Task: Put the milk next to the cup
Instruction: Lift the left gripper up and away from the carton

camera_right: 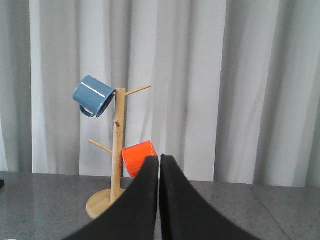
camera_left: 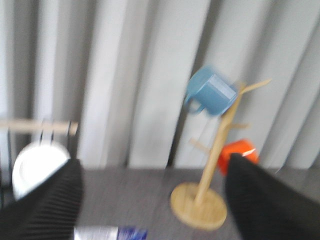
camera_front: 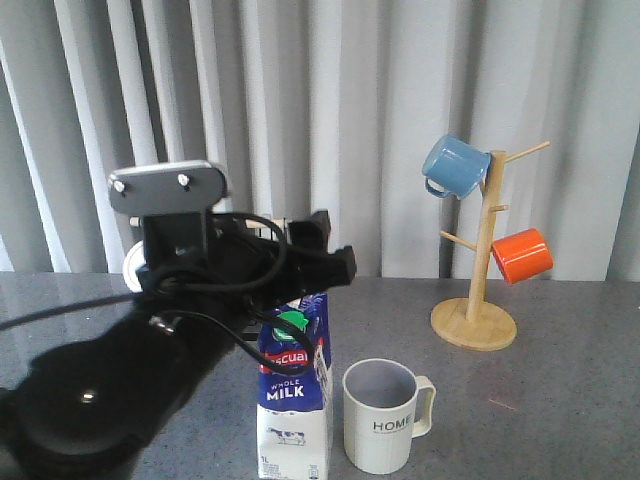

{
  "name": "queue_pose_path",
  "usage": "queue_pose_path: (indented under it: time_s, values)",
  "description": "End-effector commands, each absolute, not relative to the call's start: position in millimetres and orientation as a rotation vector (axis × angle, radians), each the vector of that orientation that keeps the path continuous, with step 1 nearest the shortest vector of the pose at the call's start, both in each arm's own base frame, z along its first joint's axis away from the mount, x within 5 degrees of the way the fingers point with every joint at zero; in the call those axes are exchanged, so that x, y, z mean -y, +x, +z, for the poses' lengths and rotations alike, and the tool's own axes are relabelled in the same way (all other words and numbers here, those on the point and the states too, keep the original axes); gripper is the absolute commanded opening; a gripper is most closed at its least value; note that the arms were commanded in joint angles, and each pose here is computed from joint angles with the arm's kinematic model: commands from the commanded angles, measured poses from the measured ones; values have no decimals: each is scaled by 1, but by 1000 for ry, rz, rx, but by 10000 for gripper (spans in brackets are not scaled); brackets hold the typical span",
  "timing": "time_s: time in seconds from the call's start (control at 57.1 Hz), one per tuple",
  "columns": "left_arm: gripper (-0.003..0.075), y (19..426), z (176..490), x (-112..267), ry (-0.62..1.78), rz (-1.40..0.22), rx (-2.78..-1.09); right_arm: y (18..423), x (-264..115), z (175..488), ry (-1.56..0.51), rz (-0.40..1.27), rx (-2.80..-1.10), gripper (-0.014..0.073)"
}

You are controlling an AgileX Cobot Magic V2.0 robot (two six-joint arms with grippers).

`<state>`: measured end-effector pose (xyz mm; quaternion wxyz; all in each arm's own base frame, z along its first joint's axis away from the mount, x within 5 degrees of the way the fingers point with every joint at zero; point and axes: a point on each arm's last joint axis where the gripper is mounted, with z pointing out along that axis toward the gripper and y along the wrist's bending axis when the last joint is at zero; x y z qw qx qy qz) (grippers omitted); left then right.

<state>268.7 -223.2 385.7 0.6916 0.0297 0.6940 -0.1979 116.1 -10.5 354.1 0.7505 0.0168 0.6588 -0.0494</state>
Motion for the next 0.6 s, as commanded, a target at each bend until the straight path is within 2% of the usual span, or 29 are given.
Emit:
queue_pose_path:
  time_s: [0.0, 0.07, 0.245, 0.385, 0.578]
  values:
    - [237, 245, 436, 205, 116, -468, -1383, 114, 11, 370, 34, -127, -1338, -3]
    - [-8, 235, 448, 197, 123, -495, -1353, 114, 11, 370, 34, -127, -1338, -3]
    - [-7, 220, 471, 176, 55, -501, -1275, 114, 11, 370, 34, -127, -1338, -3]
    - [-8, 215, 476, 172, 49, -513, -1261, 114, 11, 370, 34, -127, -1338, -3]
    - [-8, 211, 482, 176, -35, -712, -1256, 114, 11, 370, 34, -127, -1338, -3]
